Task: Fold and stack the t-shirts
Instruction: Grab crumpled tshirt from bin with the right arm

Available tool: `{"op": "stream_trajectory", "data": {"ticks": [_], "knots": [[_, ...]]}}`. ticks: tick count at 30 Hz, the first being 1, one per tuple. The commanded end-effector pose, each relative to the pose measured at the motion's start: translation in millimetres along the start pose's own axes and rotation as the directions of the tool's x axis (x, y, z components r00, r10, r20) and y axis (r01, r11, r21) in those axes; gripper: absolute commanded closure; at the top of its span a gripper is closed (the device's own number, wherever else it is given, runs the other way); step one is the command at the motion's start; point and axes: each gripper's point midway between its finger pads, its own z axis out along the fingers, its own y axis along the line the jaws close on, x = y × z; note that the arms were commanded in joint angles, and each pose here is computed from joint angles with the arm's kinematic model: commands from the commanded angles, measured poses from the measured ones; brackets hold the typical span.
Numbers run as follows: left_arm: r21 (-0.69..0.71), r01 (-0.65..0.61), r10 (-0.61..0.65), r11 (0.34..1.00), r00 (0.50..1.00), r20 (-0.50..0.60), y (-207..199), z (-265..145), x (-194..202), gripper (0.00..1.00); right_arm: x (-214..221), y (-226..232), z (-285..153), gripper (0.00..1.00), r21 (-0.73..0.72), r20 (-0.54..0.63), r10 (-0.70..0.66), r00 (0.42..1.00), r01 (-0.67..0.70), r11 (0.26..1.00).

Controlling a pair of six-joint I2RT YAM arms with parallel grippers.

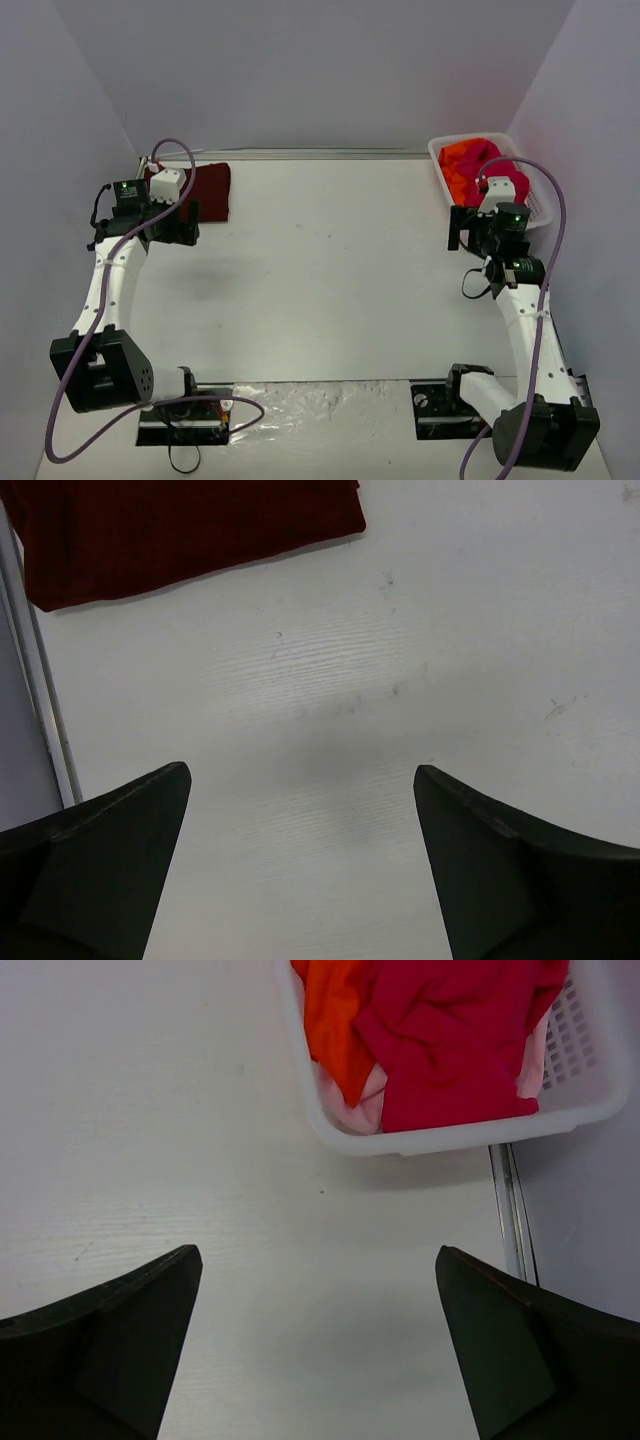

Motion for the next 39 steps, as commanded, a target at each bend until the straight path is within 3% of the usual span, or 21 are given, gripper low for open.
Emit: {"op": "stream_trajectory", "data": {"ticks": [1, 3, 5, 7, 11, 12, 17, 29, 39], "knots": [[-0.011, 0.002, -0.001, 1.000, 0.999, 0.053, -4, -13, -4, 0.06, -38, -5, -15, 0.00, 0.045, 0.112, 0.015, 0.994, -0.020, 0.999], [-0.024, -0.002, 0.004, 1.000, 0.995, 0.097, -4, -18, -7, 0.06, -44, 8, -26, 0.00, -0.034, 0.154, -0.022, 0.988, 0.027, 0.999], [-0.004, -0.023, 0.023, 1.000, 0.997, 0.078, -8, -17, 1, 0.06, -32, 37, -27, 0.00, -0.193, 0.178, -0.092, 0.980, 0.126, 0.973], [0.014, -0.037, 0.036, 0.999, 0.997, 0.062, -11, -17, 5, 0.06, -31, 47, -25, 0.00, -0.232, 0.217, -0.134, 0.967, 0.185, 0.955], [0.075, -0.072, 0.065, 0.995, 0.994, 0.089, -25, -21, 14, 0.06, -65, 14, -7, 0.00, -0.009, 0.246, -0.217, 0.945, 0.226, 0.974], [0.093, -0.092, 0.082, 0.991, 0.991, 0.106, -29, -22, 14, 0.06, -66, -7, 7, 0.00, 0.101, 0.196, -0.244, 0.950, 0.228, 0.968], [0.092, -0.098, 0.084, 0.991, 0.987, 0.139, -29, -30, 15, 0.06, -104, -51, 38, 0.00, 0.288, 0.181, -0.295, 0.938, 0.236, 0.928], [0.110, -0.074, 0.054, 0.991, 0.984, 0.172, -28, -35, 18, 0.06, -94, -103, 153, 0.00, 0.502, 0.035, -0.239, 0.970, 0.190, 0.844], [0.120, -0.073, 0.054, 0.990, 0.986, 0.156, -27, -28, 25, 0.06, -73, -132, 227, 0.01, 0.536, -0.016, -0.164, 0.986, 0.147, 0.831]]}}
